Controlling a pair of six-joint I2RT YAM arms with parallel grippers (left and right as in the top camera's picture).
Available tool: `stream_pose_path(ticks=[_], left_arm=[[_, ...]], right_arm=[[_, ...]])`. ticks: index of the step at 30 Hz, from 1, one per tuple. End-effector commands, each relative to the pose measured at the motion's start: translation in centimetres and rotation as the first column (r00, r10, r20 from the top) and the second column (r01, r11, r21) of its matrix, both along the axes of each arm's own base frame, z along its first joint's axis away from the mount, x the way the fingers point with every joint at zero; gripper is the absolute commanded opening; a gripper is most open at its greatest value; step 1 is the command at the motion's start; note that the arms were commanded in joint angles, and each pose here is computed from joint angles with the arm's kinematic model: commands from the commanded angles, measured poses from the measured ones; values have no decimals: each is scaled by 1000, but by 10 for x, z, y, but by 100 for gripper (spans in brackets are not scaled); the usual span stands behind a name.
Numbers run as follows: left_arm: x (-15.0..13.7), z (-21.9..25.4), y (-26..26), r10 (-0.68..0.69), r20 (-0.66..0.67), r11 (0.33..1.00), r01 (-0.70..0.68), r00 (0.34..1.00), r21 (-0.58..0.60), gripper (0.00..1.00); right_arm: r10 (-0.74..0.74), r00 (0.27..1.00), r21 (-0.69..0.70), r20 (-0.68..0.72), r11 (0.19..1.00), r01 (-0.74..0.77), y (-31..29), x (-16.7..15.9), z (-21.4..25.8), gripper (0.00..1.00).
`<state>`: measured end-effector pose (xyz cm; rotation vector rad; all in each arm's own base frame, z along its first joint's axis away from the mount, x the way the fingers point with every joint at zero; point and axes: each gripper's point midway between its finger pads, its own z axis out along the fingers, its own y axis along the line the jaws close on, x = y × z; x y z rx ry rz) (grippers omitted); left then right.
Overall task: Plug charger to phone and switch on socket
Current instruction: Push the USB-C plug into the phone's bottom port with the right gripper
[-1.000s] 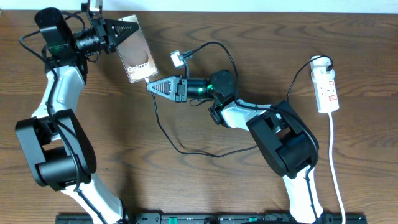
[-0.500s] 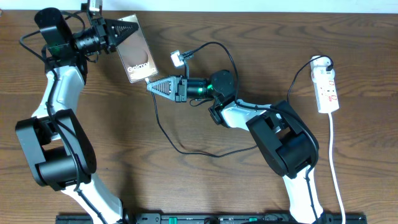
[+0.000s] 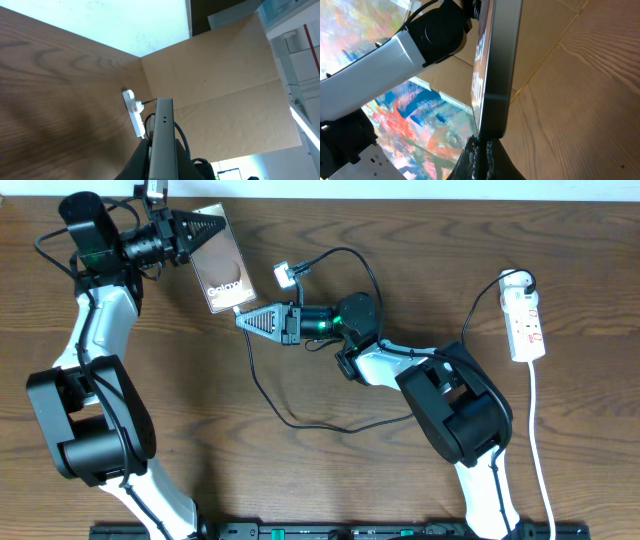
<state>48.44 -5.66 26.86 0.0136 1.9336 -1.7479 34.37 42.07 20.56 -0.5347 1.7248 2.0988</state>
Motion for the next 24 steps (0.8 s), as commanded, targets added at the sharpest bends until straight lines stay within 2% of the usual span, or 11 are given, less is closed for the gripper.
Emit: stream_pose_path(ticks=[1,9,24], left_arm=[[-11,16,-8,-51,35,999,51,998,2,7],[-11,16,-8,-52,35,999,52,998,2,7],[-12,16,-8,-56,37,998,56,998,2,7]], right_arm=[[-51,999,25,-10,998,51,0,11,5,1],[-67,997,39,-28,997,68,-1,14,9,1],[-172,968,79,-183,979,189,-1,36,17,1]])
